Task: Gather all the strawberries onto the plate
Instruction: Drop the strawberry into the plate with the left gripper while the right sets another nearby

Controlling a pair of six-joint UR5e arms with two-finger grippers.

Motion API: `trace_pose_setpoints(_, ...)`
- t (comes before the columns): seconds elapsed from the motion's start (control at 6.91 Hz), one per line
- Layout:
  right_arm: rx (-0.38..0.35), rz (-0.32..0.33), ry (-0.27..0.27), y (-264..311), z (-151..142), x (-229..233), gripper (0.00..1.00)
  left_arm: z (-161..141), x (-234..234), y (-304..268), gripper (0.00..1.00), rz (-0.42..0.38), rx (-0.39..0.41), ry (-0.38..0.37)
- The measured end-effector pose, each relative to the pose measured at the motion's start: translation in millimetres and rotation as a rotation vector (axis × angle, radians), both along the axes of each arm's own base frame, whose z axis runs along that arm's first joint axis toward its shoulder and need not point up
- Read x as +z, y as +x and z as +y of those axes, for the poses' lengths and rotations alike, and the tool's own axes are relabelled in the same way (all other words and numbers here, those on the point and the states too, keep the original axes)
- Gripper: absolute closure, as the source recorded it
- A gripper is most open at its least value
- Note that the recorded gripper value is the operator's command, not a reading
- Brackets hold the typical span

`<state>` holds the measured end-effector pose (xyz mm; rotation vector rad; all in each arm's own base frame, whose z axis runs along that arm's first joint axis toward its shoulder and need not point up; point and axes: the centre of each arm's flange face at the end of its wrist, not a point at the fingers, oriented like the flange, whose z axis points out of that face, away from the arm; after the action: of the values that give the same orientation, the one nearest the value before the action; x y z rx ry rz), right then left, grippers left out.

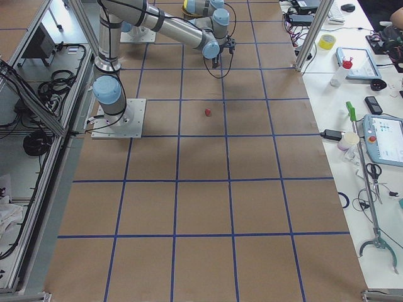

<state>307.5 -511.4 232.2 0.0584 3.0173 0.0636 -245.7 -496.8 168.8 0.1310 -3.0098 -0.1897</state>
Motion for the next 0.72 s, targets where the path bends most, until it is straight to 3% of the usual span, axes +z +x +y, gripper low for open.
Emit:
trace_pose_setpoints(0.14, -0.003, 0.000, 0.001, 0.8, 0.8, 0.0, 0.89, 0.7, 0.5, 0.0, 1.00, 0.001, -0.001, 0.002)
trace_pose_setpoints(0.43, -0.008, 0.000, 0.002, 9.4, 5.8, 0.0, 0.89, -5.5, 15.1, 12.5, 1.00, 0.001, -0.023, -0.028)
trace_pose_setpoints(0.72, -0.012, -0.023, 0.003, 24.8, 12.4, -0.6, 0.88, -22.4, 41.5, 71.2, 1.00, 0.003, -0.045, -0.053)
